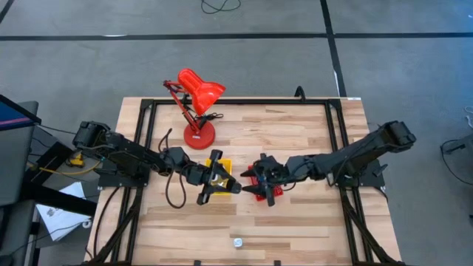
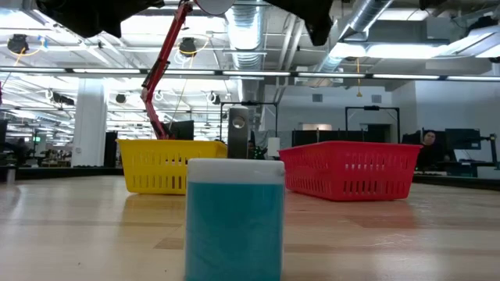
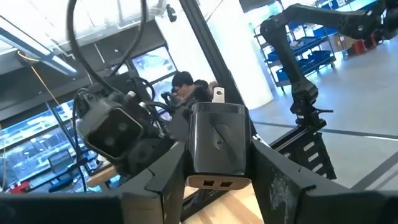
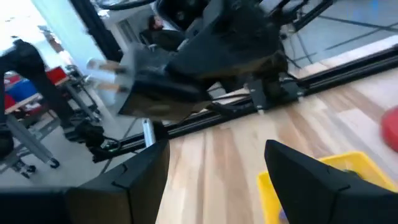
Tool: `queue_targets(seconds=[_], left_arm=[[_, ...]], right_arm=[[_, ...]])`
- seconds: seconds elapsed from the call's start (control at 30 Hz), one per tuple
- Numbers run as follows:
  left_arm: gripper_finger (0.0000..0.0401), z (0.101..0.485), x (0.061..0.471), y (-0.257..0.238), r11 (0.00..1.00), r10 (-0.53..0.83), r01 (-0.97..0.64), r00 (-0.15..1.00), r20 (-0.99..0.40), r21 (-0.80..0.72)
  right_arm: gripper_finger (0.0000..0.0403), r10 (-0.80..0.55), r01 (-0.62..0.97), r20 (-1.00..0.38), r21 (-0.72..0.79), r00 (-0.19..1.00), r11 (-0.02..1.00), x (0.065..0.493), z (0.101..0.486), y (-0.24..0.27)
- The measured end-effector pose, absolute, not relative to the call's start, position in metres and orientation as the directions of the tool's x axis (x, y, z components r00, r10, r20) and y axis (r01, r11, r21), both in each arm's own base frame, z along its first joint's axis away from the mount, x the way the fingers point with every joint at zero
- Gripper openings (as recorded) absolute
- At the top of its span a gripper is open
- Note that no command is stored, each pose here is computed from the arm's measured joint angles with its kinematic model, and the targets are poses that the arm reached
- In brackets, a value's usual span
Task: Pick & Place Office items
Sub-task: Put the black charger adapter into the yellow bin
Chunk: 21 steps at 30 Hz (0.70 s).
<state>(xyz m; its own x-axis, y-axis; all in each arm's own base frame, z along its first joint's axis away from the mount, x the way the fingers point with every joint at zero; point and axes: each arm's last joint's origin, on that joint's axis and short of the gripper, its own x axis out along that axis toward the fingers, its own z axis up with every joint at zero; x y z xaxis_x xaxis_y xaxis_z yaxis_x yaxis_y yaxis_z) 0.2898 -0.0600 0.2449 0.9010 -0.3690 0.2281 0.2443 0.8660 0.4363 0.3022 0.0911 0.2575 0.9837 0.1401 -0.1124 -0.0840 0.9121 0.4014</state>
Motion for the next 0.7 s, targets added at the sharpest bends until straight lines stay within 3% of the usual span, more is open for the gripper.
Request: queue_targets(seconds=[0.17, 0.7], left_arm=[[0.0157, 0.246, 0.289, -0.061, 0.854, -0.403, 0.269, 0.883, 0.240, 0.446], [0.0157, 0.247, 0.289, -0.061, 0.841, -0.410, 0.259, 0.879, 0.246, 0.476]], right_arm=[[0.0256, 0.161, -0.153, 0.017, 0.424, 0.987, 0.893, 0.315, 0.252, 0.097], [0.0256, 0.224, -0.279, 0.187, 0.368, 0.957, 0.887, 0.315, 0.258, 0.116]])
